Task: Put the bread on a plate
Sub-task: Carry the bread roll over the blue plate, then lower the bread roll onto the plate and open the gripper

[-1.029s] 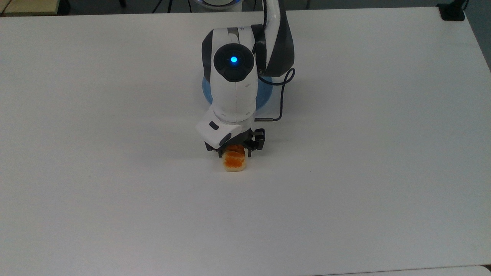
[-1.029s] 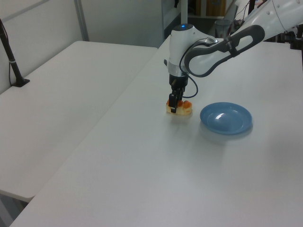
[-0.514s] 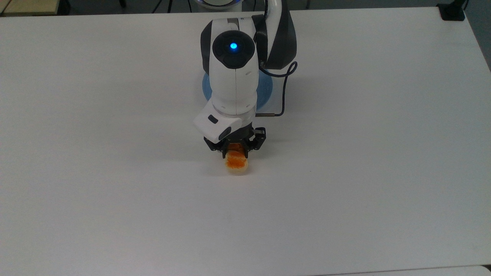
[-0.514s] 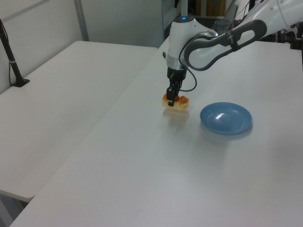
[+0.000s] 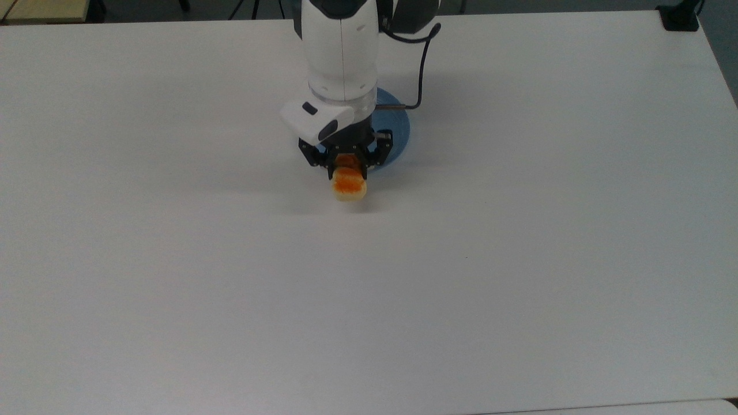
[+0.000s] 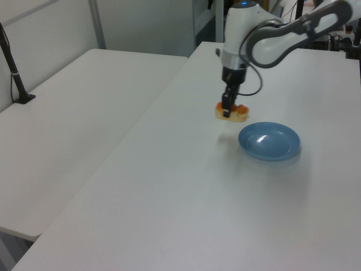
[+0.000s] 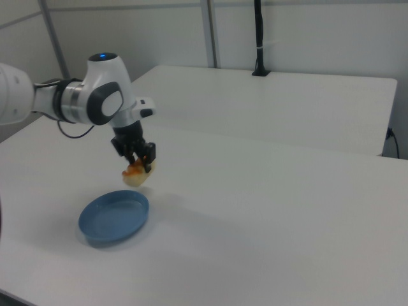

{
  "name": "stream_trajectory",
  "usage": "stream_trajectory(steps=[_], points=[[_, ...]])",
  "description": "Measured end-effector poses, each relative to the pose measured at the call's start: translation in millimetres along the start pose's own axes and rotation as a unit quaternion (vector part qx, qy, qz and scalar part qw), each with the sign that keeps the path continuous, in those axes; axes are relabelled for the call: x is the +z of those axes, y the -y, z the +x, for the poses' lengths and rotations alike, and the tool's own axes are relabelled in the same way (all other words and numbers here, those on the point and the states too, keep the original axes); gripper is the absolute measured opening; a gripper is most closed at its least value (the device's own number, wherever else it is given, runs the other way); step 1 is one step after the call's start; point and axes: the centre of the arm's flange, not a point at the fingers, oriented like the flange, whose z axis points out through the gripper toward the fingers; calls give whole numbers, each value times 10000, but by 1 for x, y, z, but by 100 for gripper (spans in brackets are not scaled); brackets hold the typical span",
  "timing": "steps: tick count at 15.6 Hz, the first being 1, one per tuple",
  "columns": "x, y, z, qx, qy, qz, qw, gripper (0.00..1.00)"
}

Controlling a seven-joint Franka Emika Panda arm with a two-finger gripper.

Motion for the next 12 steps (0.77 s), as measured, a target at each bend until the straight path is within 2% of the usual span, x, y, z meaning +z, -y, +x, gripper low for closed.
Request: stream_trajectory(steps=[5,7,12], points=[[-14,5,-80,-99,265,61,9996,54],[-11,16,-104,-223,354,80,9991,54],[19,22,-126,-276,363,82,9989,54]])
